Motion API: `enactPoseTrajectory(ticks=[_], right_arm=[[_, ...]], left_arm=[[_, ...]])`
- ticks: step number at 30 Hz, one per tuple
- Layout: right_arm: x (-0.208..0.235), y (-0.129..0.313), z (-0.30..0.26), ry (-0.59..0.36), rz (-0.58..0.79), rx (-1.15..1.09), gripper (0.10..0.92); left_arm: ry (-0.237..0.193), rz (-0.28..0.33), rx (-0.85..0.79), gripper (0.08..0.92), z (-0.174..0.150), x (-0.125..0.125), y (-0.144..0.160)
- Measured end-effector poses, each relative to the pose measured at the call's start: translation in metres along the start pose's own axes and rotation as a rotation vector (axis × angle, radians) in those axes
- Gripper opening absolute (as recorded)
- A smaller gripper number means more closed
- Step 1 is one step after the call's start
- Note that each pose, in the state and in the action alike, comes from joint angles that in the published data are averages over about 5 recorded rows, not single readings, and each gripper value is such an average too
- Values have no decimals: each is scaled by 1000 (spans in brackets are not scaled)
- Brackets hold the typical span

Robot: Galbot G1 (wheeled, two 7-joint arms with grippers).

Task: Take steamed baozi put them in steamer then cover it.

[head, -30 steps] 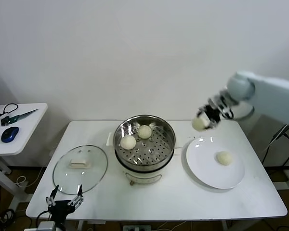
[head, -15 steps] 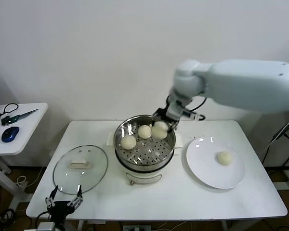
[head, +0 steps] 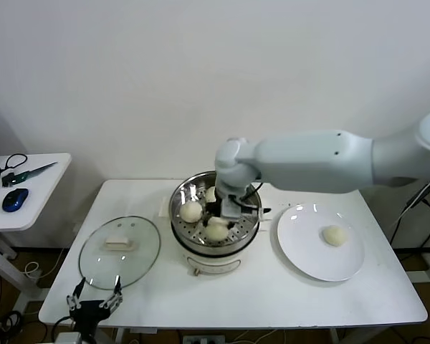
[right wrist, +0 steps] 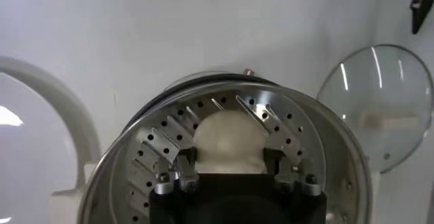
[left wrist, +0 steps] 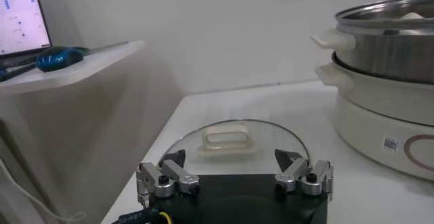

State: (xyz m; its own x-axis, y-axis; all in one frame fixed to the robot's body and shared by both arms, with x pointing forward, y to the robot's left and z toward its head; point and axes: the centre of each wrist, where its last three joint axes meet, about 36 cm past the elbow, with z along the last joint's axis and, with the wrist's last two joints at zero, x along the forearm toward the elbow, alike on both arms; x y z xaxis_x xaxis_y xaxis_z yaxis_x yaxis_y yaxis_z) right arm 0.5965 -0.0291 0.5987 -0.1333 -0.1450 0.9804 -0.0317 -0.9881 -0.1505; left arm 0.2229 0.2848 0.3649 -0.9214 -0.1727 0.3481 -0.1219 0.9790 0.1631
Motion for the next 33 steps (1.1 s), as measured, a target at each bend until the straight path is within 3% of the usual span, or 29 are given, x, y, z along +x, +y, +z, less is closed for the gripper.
enactPoseTrajectory(ticks=[4, 10, 18, 26, 33], right_arm=[[-11, -6, 0, 1, 7, 11, 678], [-9, -7, 2, -17, 11, 8, 801], [45, 19, 38, -14, -13, -114, 823], [117, 125, 93, 42, -29, -513, 823], [116, 261, 100, 70, -10, -941, 823]], left_arm=[[0, -2, 0, 823, 0, 0, 0], [-2, -5, 0, 823, 0, 0, 1], [-4, -7, -1, 823, -1, 1, 2], [-13, -8, 2, 823, -4, -2, 3], [-16, -4, 2, 823, -5, -4, 3]])
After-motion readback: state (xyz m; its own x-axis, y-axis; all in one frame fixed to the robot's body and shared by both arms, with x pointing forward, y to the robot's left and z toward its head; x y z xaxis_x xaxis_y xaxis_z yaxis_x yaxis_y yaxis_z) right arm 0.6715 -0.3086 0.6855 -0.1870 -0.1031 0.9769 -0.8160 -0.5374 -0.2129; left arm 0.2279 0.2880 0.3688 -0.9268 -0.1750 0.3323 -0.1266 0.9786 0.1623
